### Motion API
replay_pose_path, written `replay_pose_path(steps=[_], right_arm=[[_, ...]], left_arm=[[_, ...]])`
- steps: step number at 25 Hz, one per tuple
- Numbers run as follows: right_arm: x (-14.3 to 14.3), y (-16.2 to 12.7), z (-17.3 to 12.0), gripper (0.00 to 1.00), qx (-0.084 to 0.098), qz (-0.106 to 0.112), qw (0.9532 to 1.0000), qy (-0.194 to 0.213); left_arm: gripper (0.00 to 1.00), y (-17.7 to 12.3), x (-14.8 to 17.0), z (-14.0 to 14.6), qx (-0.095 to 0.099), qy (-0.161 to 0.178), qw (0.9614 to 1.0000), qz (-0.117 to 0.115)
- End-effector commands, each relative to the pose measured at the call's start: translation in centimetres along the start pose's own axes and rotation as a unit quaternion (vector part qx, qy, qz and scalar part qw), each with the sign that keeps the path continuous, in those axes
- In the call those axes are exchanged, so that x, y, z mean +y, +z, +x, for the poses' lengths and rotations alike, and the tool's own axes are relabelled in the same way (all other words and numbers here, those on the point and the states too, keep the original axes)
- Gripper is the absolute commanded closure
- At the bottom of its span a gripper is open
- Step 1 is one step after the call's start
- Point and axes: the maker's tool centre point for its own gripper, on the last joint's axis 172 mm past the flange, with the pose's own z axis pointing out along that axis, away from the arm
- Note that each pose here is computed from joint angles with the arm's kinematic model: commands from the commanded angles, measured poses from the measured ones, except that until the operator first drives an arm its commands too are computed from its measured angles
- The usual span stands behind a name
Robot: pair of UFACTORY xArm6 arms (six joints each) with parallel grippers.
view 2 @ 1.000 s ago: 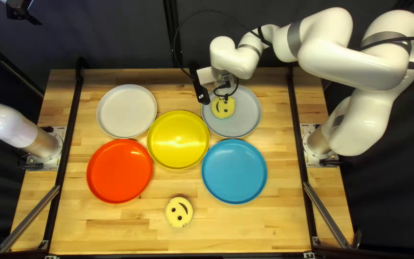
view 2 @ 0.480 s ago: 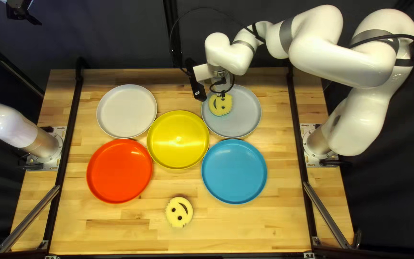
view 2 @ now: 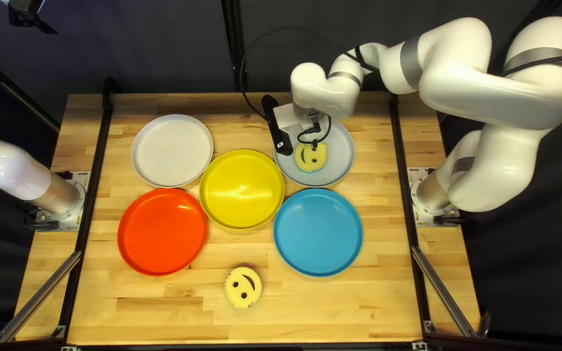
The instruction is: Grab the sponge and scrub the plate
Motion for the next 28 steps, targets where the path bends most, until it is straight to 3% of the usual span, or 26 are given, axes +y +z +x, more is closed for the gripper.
replay_pose_path(steps=[1,5,14,28], right_arm=[[2.4,0.5,-0.5,1.0,0.007,0.003,1.0,0.005],[4.7,0.4,-1.2,1.0,0.011,0.004,0.9998,0.013],[6.6,-0.3,-2.7,1.0,0.016,-0.001,0.9995,0.026],[-0.2,-0.1,-3.3,1.0,0.017,-0.012,0.9997,0.013]], left_arm=[[0.0,0.0,0.0,0.0,0.0,0.0,1.0,0.0],[0.0,0.0,0.0,0.0,0.0,0.0,1.0,0.0],[0.0,0.0,0.0,0.0,0.0,0.0,1.0,0.0],[0.0,0.0,0.0,0.0,0.0,0.0,1.0,0.0]])
